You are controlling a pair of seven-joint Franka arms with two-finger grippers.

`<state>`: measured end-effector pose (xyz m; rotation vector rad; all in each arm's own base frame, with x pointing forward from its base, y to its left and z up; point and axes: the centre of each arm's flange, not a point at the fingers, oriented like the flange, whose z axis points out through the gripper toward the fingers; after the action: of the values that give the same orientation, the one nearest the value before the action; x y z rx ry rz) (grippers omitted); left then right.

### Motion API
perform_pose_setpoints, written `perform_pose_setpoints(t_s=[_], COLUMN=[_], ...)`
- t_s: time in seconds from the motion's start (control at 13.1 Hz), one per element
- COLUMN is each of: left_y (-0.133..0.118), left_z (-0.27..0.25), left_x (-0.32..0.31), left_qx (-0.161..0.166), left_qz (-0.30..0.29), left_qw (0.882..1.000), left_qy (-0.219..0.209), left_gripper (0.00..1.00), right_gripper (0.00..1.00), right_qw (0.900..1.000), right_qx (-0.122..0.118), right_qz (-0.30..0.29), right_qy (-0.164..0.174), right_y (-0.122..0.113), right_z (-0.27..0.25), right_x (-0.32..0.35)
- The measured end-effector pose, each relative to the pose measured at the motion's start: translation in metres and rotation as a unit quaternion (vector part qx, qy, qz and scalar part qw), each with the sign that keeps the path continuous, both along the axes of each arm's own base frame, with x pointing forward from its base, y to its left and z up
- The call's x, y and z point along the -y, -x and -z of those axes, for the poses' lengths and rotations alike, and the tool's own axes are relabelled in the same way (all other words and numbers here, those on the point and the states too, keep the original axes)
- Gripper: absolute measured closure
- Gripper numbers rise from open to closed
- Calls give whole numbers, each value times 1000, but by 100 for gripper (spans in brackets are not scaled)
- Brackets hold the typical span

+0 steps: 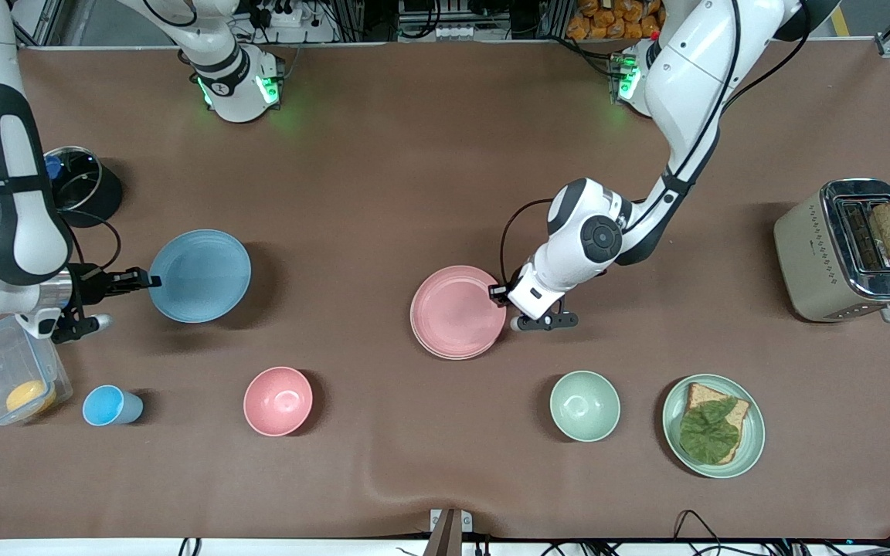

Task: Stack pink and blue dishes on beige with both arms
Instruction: 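Open the left gripper and withdraw while the right gripper carries the blue plate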

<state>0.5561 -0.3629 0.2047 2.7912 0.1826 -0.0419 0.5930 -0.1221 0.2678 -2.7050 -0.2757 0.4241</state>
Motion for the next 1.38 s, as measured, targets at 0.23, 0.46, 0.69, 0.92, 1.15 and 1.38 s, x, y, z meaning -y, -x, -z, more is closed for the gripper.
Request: perform_pose_setpoints(t_s=[0.23, 0.46, 0.69, 0.92, 1.15, 1.38], left_y=[1, 1, -4, -22, -40, -46], left_z=[3, 3, -7, -60, -143, -212], left_x=[-3, -3, -5, -27, -83, -149], left_qx=[-2, -7, 1, 12, 36, 35], left_qz=[-3, -15, -19, -23, -6, -5], left_qw=[1000, 1000, 1000, 1000, 996, 986], left_qy=[-2, -2, 0, -11, -79, -161], left_gripper=[94, 83, 53, 25, 0, 0], right_gripper=[96, 96, 96, 96, 96, 96], right_qw=[1000, 999, 998, 997, 994, 992], right_qx=[-11, -31, -47, -63, -74, -82], right_qz=[9, 18, 24, 35, 48, 68], right_qy=[4, 13, 23, 38, 63, 62], right_y=[-4, -12, -16, -20, -24, -23], right_z=[-7, -20, -24, -30, -36, -35], right_x=[-10, -35, -61, -95, -154, -239])
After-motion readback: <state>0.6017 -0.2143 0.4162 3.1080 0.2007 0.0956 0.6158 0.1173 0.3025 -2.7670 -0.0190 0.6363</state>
